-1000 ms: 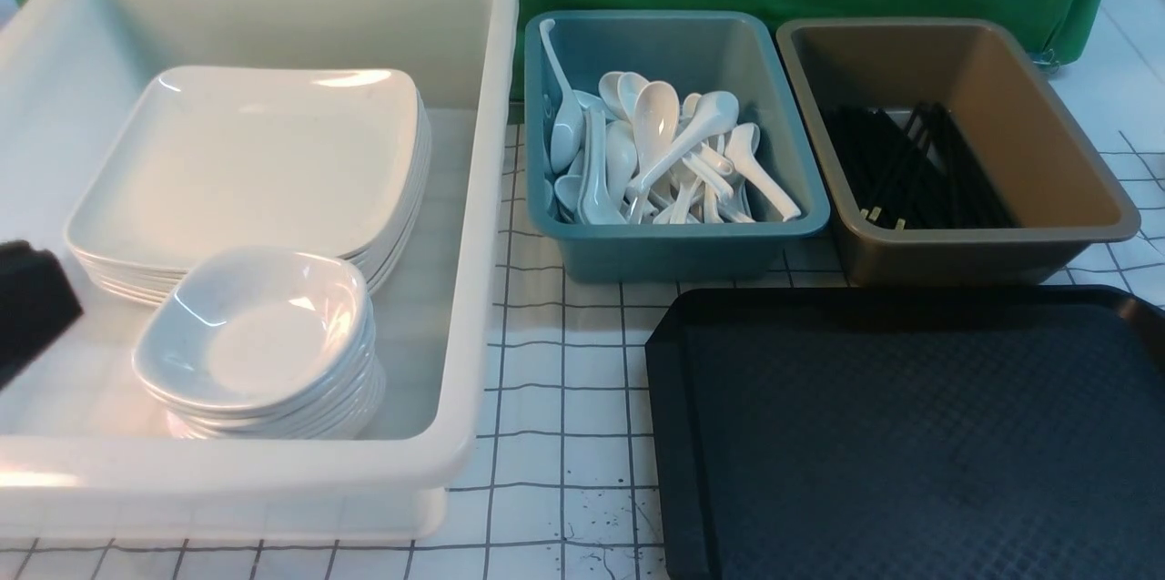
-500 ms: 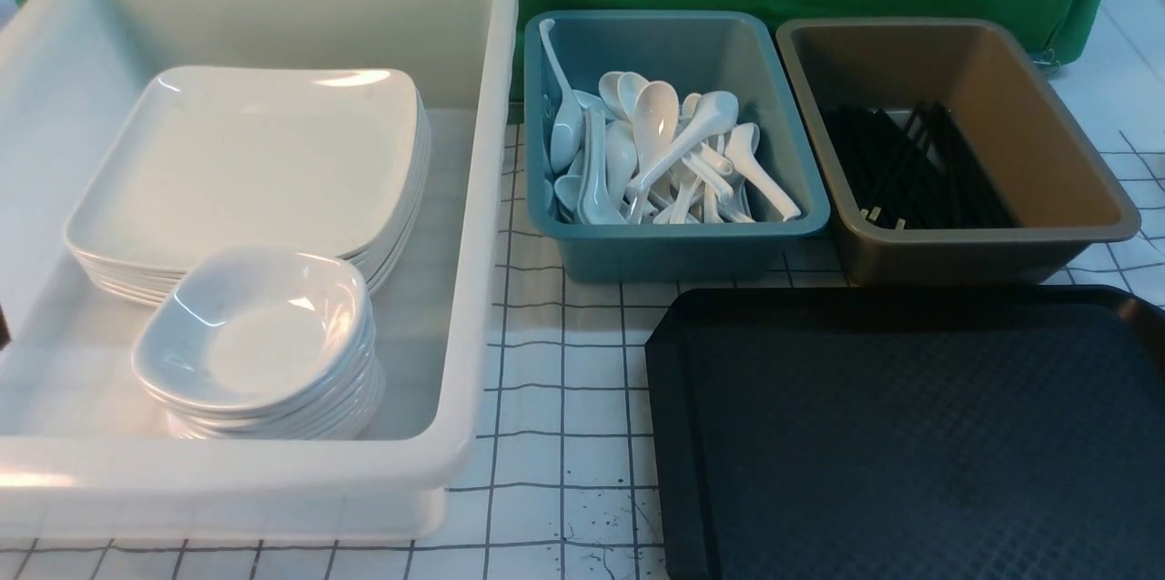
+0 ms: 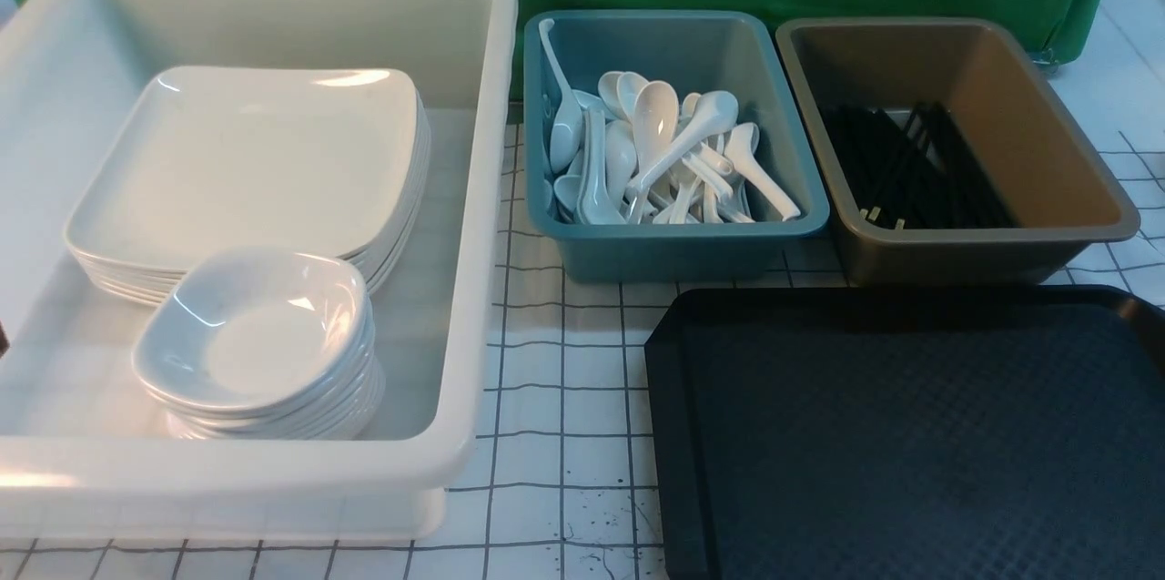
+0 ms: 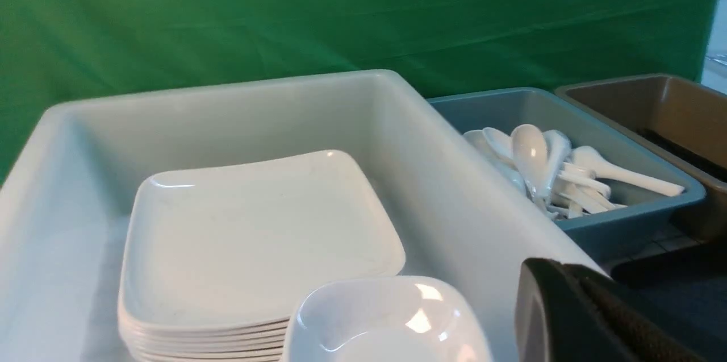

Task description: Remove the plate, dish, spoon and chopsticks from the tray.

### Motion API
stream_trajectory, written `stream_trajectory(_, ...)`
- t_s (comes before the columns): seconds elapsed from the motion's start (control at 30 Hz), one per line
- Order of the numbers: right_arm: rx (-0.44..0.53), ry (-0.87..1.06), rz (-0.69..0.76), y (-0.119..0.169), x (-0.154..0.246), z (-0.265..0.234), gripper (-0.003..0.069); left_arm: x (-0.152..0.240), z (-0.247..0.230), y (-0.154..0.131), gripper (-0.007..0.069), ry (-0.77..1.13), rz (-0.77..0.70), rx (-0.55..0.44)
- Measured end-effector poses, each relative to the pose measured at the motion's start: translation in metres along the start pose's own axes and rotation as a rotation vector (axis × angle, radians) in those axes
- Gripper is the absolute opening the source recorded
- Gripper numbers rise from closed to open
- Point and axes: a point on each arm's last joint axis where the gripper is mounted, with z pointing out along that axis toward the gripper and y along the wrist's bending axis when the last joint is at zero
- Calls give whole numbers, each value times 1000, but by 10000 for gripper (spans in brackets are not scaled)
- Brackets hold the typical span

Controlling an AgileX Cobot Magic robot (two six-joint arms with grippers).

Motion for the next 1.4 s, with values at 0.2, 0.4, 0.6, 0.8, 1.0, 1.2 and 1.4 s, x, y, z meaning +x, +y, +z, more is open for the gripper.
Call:
stream_trajectory(0.2,0,0,0,0,0,0,240,39,1,10,-1,-26,-50,-94)
stream_trajectory(0.4,0,0,0,0,0,0,240,82,1,12,-1,-46,-56,-107)
stream_trajectory(0.6,0,0,0,0,0,0,240,110,5,16,-1,11,-81,-150)
stream_trajectory(0.8,0,0,0,0,0,0,241,114,4,19,0,31,-99,-214)
stream_trajectory(1.0,0,0,0,0,0,0,241,115,4,19,0,46,-110,-213)
stream_trajectory(1.2,0,0,0,0,0,0,241,115,5,18,2,43,-143,-206)
stream_trajectory(1.4,0,0,0,0,0,0,241,115,5,18,3,43,-143,-206)
